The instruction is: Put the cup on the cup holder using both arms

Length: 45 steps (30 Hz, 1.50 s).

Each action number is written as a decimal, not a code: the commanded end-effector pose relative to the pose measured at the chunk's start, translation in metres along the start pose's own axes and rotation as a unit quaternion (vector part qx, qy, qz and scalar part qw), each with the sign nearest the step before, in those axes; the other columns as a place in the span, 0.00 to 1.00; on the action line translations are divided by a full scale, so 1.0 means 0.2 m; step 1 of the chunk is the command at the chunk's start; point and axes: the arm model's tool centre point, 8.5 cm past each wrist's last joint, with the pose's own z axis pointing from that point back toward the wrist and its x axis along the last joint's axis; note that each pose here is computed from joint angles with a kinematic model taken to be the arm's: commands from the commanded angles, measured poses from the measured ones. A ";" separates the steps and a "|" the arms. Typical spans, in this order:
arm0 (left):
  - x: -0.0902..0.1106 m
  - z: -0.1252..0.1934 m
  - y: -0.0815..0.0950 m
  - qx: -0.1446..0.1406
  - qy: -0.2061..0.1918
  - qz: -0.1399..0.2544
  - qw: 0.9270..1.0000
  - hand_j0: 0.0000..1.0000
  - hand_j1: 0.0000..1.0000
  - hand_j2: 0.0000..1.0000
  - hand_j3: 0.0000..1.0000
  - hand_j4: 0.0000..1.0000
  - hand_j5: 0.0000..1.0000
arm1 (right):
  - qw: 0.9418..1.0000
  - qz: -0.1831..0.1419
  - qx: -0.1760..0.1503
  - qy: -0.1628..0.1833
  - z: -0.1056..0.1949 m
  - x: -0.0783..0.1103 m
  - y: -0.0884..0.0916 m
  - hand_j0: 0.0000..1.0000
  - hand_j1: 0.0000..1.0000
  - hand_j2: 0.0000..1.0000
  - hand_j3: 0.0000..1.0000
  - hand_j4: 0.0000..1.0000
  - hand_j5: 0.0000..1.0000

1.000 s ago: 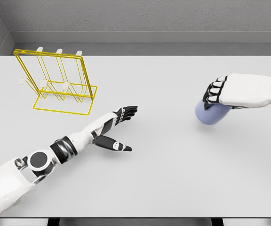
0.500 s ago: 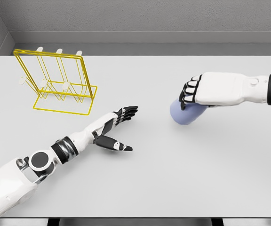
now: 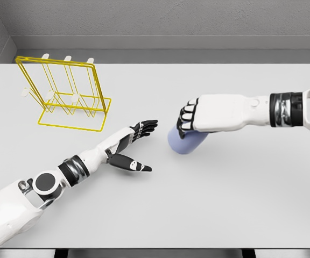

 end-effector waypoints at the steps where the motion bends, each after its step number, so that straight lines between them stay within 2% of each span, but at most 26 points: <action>1: 0.00 0.00 0.00 0.001 0.000 0.000 1.000 1.00 1.00 1.00 1.00 1.00 1.00 | 1.000 -0.004 -0.001 -0.006 -0.02 0.01 0.01 0.46 0.46 0.46 0.46 0.46 0.46; 11: 0.00 0.00 0.01 0.001 0.000 0.000 1.000 1.00 1.00 1.00 1.00 1.00 1.00 | 1.000 -0.010 0.005 -0.013 -0.04 0.03 0.04 0.49 0.49 0.49 0.49 0.49 0.49; 13: 0.00 0.00 0.01 0.001 0.000 0.000 1.000 1.00 1.00 1.00 1.00 1.00 1.00 | 1.000 -0.012 0.006 -0.014 -0.05 0.03 0.05 0.57 0.57 0.57 0.57 0.57 0.57; 14: 0.00 0.00 0.01 0.001 0.000 -0.001 1.000 1.00 1.00 1.00 1.00 1.00 1.00 | 1.000 -0.014 0.008 -0.018 -0.06 0.04 0.06 0.72 0.72 0.72 0.72 0.72 0.72; 15: 0.00 0.00 0.01 0.001 0.000 0.000 1.000 1.00 1.00 1.00 1.00 1.00 1.00 | 1.000 -0.015 0.009 -0.019 -0.06 0.04 0.06 0.92 0.92 0.92 0.92 0.92 0.92; 16: 0.00 0.00 0.01 0.001 0.000 -0.001 1.000 1.00 1.00 1.00 1.00 1.00 1.00 | 1.000 -0.017 0.011 -0.021 -0.06 0.05 0.07 0.98 0.98 0.98 0.98 0.98 0.98; 28: 0.00 0.00 0.01 0.001 0.000 0.000 1.000 1.00 1.00 1.00 1.00 1.00 1.00 | 1.000 -0.017 0.000 -0.013 -0.03 0.03 0.05 1.00 1.00 1.00 1.00 1.00 1.00; 29: 0.00 0.00 0.01 0.002 0.001 0.000 1.000 1.00 1.00 1.00 1.00 1.00 1.00 | 1.000 -0.011 -0.015 0.004 0.02 -0.01 0.00 1.00 1.00 1.00 1.00 1.00 1.00; 30: 0.00 0.00 0.01 0.002 0.001 0.000 1.000 1.00 1.00 1.00 1.00 1.00 1.00 | 0.999 -0.021 -0.033 0.019 0.11 -0.04 -0.05 1.00 1.00 1.00 1.00 1.00 1.00; 31: 0.00 0.00 0.01 0.002 0.001 0.000 1.000 1.00 1.00 1.00 1.00 1.00 1.00 | 0.998 -0.040 -0.047 0.030 0.19 -0.07 -0.07 1.00 1.00 1.00 1.00 1.00 1.00; 34: 0.00 0.00 0.01 0.002 0.001 0.000 1.000 1.00 1.00 1.00 1.00 1.00 1.00 | 0.993 -0.059 -0.070 0.077 0.37 -0.17 -0.09 1.00 1.00 1.00 1.00 1.00 1.00; 36: 0.00 -0.01 0.01 0.002 0.001 0.000 1.000 1.00 1.00 1.00 1.00 1.00 1.00 | 0.985 -0.096 -0.078 0.122 0.48 -0.29 -0.02 1.00 1.00 1.00 1.00 1.00 1.00; 37: 0.01 -0.03 0.00 0.000 -0.005 0.002 1.000 1.00 1.00 1.00 1.00 1.00 1.00 | 0.981 -0.110 -0.084 0.135 0.52 -0.32 0.02 1.00 1.00 1.00 1.00 1.00 1.00; 41: 0.01 -0.10 -0.03 -0.001 -0.010 0.009 1.000 1.00 1.00 1.00 1.00 1.00 1.00 | 0.962 -0.151 -0.147 0.174 0.68 -0.25 0.13 1.00 1.00 1.00 1.00 1.00 1.00; 43: 0.03 -0.12 -0.03 -0.003 -0.017 0.010 1.000 1.00 1.00 1.00 1.00 1.00 1.00 | 0.956 -0.167 -0.160 0.178 0.67 -0.25 0.18 1.00 1.00 1.00 1.00 1.00 1.00; 45: 0.04 -0.14 -0.05 -0.006 -0.019 0.013 1.000 1.00 1.00 1.00 1.00 1.00 1.00 | 0.954 -0.176 -0.173 0.172 0.64 -0.24 0.20 1.00 1.00 1.00 1.00 1.00 1.00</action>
